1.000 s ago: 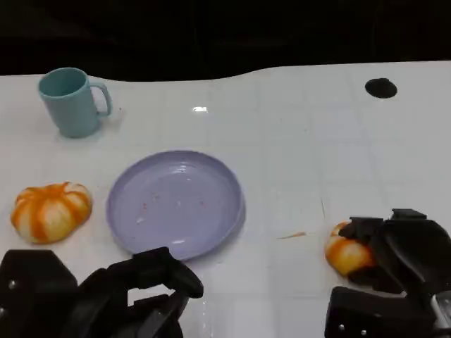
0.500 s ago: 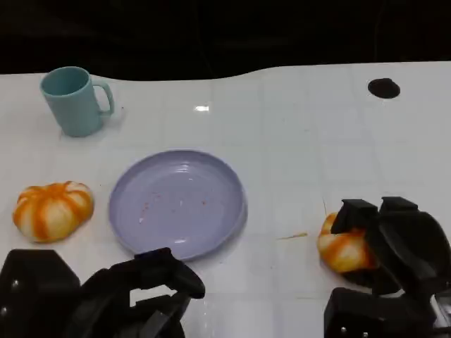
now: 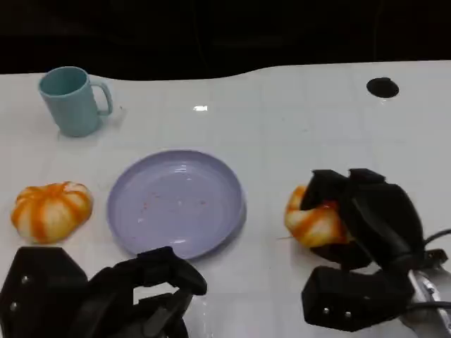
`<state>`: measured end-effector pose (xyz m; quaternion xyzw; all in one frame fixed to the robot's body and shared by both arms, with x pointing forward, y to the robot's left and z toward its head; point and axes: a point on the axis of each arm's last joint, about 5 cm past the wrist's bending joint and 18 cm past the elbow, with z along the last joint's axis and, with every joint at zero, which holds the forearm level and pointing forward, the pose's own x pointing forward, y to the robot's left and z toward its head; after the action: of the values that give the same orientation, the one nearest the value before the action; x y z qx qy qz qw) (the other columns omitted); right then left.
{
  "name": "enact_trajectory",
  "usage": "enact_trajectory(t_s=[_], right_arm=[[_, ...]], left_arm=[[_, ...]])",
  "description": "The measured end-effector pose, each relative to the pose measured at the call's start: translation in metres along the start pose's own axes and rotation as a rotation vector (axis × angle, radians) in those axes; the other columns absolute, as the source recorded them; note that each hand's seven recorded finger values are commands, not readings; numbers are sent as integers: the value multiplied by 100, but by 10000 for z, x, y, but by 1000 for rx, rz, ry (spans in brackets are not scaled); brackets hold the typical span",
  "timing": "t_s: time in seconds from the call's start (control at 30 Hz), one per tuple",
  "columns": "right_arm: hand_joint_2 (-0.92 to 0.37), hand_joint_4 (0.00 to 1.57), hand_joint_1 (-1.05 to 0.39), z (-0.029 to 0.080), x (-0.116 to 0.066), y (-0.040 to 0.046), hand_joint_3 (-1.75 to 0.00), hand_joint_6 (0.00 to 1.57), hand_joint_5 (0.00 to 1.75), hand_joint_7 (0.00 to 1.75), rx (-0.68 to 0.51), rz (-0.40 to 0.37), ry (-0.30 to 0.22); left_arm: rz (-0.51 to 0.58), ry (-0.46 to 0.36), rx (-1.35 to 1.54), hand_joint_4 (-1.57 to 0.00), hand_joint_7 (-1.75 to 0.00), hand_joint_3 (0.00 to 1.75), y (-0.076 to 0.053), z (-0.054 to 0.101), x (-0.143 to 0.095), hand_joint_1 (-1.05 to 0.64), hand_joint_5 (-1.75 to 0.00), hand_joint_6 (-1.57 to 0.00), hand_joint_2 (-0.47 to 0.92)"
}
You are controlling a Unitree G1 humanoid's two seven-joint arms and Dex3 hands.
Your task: Grasp the bread from the table and place it into the plate.
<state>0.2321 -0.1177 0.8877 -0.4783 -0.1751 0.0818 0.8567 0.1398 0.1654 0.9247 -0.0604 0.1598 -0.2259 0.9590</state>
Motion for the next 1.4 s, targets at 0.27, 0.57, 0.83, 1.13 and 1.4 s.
enact_trajectory(t_s=[0.27, 0.57, 0.83, 1.13, 1.4], right_arm=[[-32, 92, -15, 229, 156, 7, -124, 73, 175, 171, 72, 34, -101], [-32, 91, -11, 568, 408, 159, -127, 69, 175, 175, 199, 75, -184], [-40, 88, -16, 803, 612, 364, -119, 66, 175, 174, 264, 113, -202], [-55, 73, -17, 952, 759, 525, -91, 80, 168, 110, 224, 179, -188], [-92, 26, -45, 925, 863, 490, -22, 46, 28, 4, 163, 346, -127]], left_arm=[[15, 12, 1, -66, -147, 84, 22, -30, 14, -30, -175, -59, 76], [21, 18, 1, -66, -147, 83, 19, -65, -25, -32, -175, -59, 75], [12, 10, 14, -67, -147, 83, -10, -52, -56, -31, -175, -61, 75], [6, 11, 20, -66, -146, 85, -45, -51, -88, -33, -175, -61, 74], [3, 8, 26, -67, -146, 84, -53, -39, -95, -33, -175, -62, 75]])
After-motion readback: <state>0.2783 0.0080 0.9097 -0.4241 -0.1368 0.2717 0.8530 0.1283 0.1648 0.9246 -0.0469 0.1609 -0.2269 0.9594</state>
